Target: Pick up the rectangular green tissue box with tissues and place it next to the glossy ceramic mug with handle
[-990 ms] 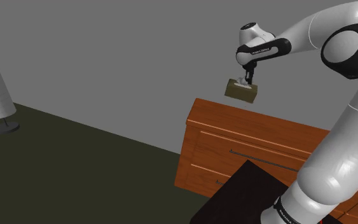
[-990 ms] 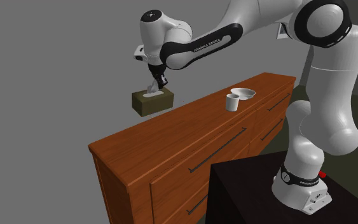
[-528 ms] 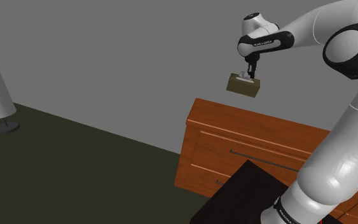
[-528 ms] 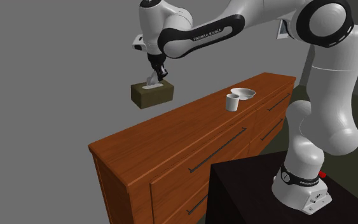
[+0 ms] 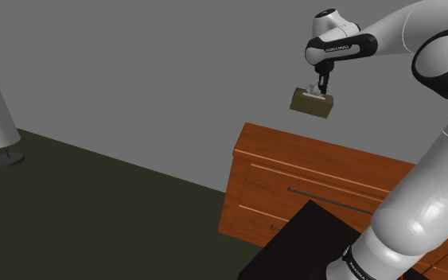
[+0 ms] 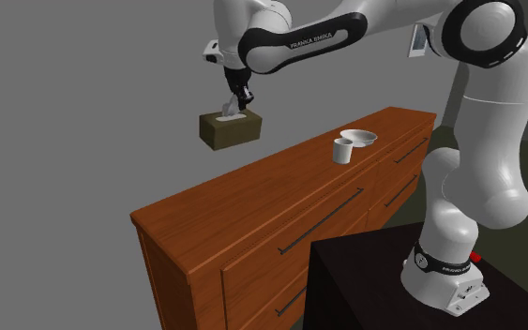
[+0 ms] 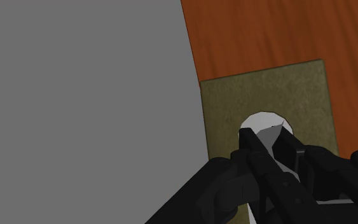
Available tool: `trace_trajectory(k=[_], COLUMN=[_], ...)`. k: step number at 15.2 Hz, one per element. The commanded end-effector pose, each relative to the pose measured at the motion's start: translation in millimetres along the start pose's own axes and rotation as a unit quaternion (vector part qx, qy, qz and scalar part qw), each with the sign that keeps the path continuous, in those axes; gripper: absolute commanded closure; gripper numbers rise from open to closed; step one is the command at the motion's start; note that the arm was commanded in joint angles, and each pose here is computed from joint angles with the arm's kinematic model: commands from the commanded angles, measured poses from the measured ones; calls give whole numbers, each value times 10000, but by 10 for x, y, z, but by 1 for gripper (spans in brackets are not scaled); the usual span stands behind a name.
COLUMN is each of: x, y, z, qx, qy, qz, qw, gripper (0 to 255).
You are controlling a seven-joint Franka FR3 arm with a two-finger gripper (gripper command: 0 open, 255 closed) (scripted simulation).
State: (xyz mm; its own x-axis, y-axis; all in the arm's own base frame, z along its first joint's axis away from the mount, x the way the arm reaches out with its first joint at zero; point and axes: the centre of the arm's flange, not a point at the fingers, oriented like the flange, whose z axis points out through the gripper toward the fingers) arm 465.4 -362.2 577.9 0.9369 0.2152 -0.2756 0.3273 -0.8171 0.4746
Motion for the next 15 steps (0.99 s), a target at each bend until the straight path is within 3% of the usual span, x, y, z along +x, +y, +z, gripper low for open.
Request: trace_trajectory(k=[1, 15], x=[-243, -1926], y=[29, 323], z=[86, 790], qx=[-2, -2], qy=[1, 1], qz=[-2, -2], qw=[10000, 10000], gripper=[255, 255])
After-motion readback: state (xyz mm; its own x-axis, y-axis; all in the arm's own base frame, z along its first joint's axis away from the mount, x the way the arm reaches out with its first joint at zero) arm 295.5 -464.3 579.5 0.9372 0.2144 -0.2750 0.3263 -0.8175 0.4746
